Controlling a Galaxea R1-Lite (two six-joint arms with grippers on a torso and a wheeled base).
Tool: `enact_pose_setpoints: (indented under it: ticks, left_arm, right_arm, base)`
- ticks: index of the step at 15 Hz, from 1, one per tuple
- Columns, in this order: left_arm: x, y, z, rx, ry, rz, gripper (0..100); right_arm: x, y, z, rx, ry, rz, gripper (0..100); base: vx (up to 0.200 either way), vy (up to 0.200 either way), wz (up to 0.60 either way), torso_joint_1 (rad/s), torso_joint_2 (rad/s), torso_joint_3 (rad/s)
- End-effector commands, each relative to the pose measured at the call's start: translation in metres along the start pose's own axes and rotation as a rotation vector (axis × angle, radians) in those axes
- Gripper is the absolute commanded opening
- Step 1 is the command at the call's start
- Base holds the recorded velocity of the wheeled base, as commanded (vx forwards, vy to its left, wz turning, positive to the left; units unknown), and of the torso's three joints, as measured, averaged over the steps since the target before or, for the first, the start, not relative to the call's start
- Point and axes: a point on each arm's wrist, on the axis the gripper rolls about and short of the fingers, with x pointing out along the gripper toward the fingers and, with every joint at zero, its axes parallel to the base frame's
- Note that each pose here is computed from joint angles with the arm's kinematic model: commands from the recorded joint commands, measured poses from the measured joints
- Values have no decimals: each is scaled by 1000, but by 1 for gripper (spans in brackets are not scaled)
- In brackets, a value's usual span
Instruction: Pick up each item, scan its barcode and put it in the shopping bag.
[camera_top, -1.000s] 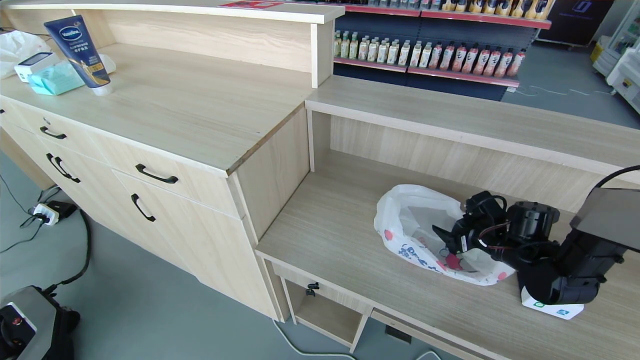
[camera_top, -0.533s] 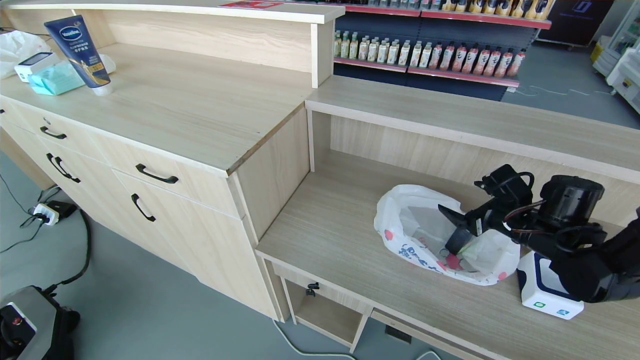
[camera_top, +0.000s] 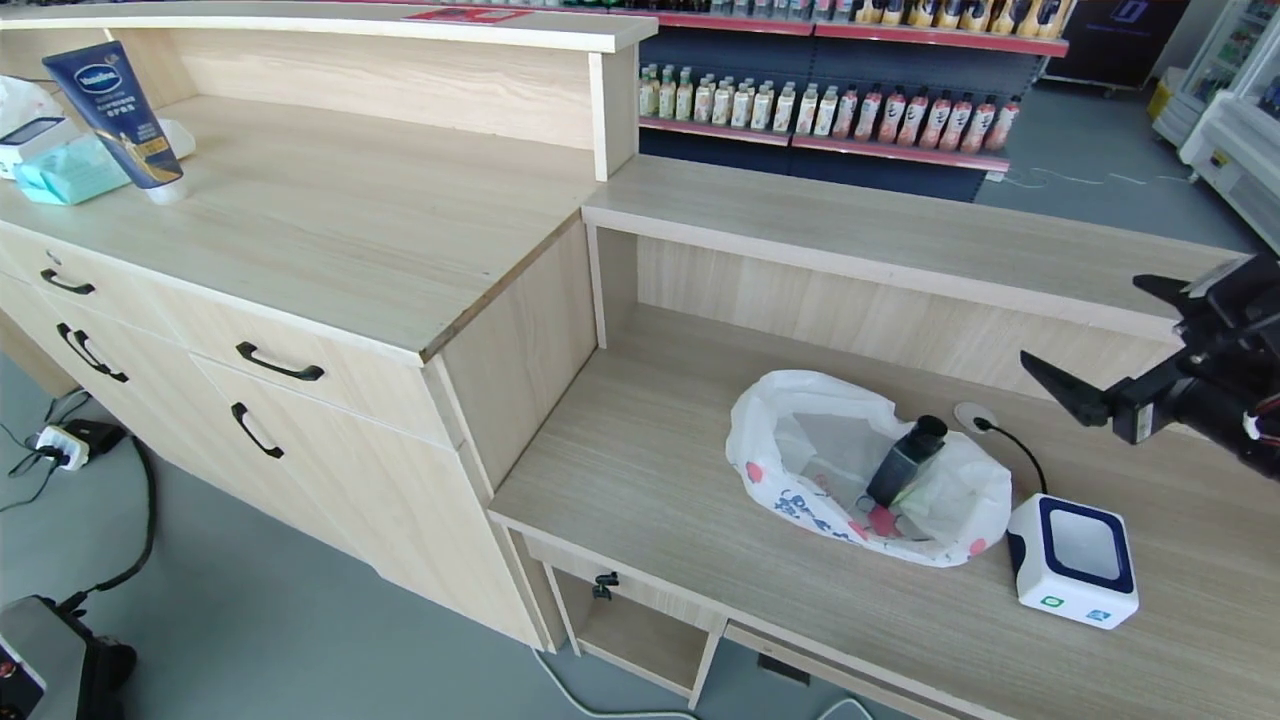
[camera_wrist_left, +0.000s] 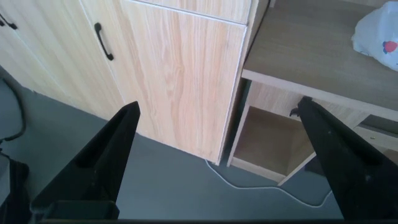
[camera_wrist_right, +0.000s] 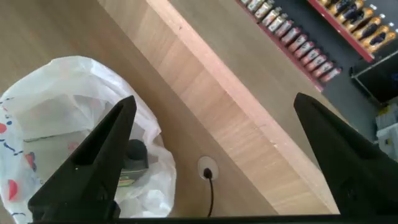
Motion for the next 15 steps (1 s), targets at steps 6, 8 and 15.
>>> enact_pose_setpoints:
  ticks: [6,8,15]
  left_arm:
    - [0,0,0,0,0,0,100]
    - [0,0,0,0,0,0,100]
    - [0,0,0,0,0,0,100]
  right_arm:
    - [-31,-46,60,-7,71,-256,100]
    - [-34,-55,53,31,197,-379,100]
    - [-35,-71,-27,172,489,-504,100]
  base:
    - [0,0,-600,5,2,4]
    - [0,0,-600,7,5,5]
    - [0,0,-257,1,2,2]
